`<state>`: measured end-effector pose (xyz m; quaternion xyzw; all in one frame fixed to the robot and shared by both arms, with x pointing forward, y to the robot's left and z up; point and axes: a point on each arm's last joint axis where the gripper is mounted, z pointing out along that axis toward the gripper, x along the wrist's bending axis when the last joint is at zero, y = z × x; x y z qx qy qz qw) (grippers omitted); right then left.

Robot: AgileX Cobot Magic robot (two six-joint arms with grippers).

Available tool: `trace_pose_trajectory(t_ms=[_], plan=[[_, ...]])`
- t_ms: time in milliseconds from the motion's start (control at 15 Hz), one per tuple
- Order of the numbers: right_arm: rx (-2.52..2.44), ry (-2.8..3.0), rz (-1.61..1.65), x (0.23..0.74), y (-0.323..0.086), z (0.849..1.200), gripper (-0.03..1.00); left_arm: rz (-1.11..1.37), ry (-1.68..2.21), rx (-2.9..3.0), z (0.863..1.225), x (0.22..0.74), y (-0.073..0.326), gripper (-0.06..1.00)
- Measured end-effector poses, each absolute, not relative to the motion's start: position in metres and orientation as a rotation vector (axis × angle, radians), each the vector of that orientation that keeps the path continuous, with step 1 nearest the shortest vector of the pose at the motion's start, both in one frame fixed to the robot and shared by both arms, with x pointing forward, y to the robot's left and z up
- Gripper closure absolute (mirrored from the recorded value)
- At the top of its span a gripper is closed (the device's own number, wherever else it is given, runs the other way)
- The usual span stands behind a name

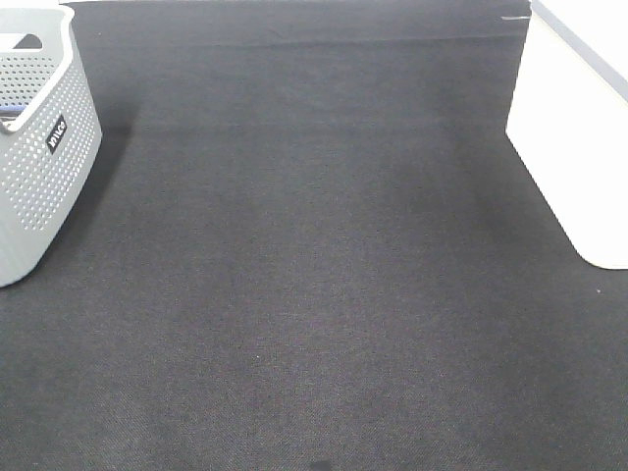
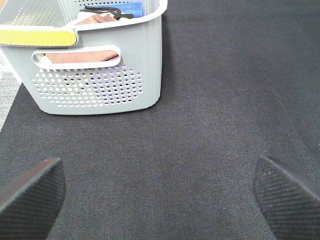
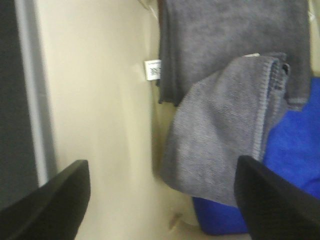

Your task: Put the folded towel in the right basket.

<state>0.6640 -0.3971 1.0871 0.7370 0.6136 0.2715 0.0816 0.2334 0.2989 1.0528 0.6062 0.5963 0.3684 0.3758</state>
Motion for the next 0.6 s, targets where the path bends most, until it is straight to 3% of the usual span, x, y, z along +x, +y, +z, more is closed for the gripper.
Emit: trace_pose_trajectory(t_ms=[400, 600], plan=[[1.85, 2.125, 0.858, 0.641, -0.288, 1.142, 0.21, 0.943, 1.526, 1.551, 1.053, 0.233, 0.299, -0.03], [1.849, 2.112, 0.763, 0.625, -0.269, 1.156, 0.21, 0.943, 1.526, 1.551, 1.053, 0.233, 0.299, -0.03]])
